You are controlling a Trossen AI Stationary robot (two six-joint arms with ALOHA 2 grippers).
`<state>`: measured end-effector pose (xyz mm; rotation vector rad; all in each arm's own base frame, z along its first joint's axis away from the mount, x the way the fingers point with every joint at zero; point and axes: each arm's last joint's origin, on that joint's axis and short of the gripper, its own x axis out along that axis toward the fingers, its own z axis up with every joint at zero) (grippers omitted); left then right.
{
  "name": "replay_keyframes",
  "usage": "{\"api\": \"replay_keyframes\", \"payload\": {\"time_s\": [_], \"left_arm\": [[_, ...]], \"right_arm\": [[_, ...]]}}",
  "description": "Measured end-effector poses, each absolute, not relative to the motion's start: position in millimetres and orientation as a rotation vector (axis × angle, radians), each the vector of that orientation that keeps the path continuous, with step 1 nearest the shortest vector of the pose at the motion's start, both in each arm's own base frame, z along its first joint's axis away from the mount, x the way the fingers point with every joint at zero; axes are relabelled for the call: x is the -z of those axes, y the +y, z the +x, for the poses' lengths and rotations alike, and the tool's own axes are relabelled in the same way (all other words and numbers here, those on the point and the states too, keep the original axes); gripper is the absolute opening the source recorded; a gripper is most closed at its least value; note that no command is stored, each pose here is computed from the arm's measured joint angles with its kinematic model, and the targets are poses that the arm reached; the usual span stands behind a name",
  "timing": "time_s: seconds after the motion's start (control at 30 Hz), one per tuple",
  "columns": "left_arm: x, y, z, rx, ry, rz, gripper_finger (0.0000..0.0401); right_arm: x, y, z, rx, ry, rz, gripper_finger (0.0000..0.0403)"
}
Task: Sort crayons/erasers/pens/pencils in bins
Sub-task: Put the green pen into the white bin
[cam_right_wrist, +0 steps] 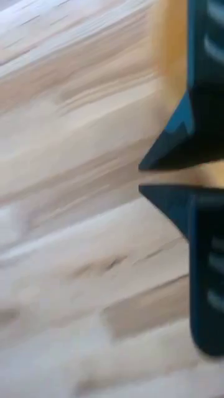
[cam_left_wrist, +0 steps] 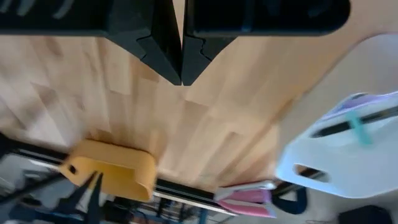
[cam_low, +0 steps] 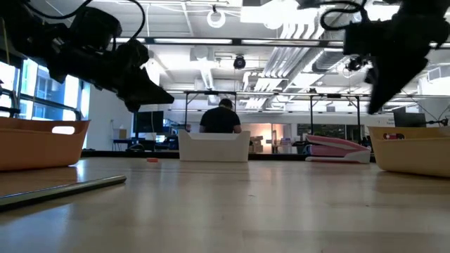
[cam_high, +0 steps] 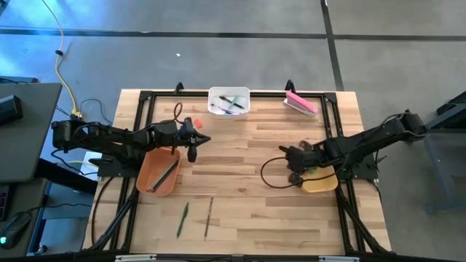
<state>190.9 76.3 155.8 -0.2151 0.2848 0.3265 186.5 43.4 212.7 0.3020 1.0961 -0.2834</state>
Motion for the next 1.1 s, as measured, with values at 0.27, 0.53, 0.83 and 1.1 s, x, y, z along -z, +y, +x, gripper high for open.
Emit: {"api": "replay_keyframes", "payload": {"time_s": [0.27, 0.53, 0.83, 1.1], "left_arm": [[-173.7, 42.8, 217.8, -0.253, 0.392, -0.173, 0.0000], [-204.1, -13.3, 235.5, -0.222, 0.559, -0.158, 0.0000], [-233.4, -83.7, 216.7, -0.262, 0.721, -0.325, 0.0000], [-238.1, -124.9, 194.3, -0.405, 0.923, -0.473, 0.0000]], "right_arm": [[-205.2, 41.1, 213.1, 0.078, 0.694, 0.213, 0.0022], [-188.3, 34.2, 215.2, -0.019, 0.286, 0.149, 0.0004], [-177.0, 42.4, 223.9, -0.033, 0.226, 0.048, 0.0000], [-159.2, 53.6, 233.9, -0.071, 0.234, 0.037, 0.0000]]}}
